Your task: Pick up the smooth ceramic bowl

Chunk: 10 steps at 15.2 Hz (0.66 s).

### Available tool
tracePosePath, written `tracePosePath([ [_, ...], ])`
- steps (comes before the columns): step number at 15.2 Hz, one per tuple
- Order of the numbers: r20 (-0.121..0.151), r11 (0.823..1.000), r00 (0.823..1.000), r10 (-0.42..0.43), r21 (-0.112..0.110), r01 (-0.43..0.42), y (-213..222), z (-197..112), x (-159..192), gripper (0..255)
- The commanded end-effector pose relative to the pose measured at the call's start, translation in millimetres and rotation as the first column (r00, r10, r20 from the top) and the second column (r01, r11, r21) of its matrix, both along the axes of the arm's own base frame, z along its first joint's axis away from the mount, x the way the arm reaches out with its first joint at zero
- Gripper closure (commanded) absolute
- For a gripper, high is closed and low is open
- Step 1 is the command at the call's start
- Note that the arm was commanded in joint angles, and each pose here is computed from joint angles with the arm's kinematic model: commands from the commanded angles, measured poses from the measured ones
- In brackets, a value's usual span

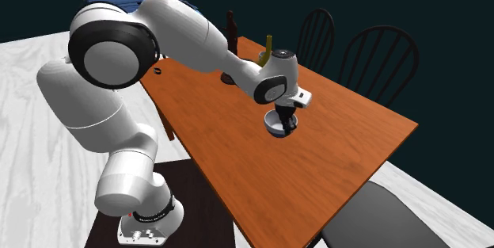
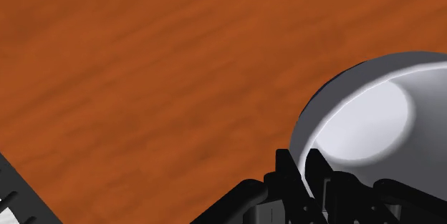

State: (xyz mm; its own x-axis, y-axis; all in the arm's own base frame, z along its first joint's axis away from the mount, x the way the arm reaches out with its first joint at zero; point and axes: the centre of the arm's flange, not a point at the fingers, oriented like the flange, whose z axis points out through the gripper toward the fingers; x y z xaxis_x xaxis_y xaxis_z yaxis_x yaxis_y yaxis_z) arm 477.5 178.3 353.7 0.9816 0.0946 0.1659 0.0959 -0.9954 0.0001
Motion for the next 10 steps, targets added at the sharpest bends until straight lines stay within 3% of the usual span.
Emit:
tracePosePath([
  [1, 0.000, 1.000, 1.000, 0.000, 0.000, 0.000, 0, 10, 0, 255],
  [10, 0.000, 1.000, 1.000, 0.000, 0.000, 0.000, 0, 48, 0, 255],
])
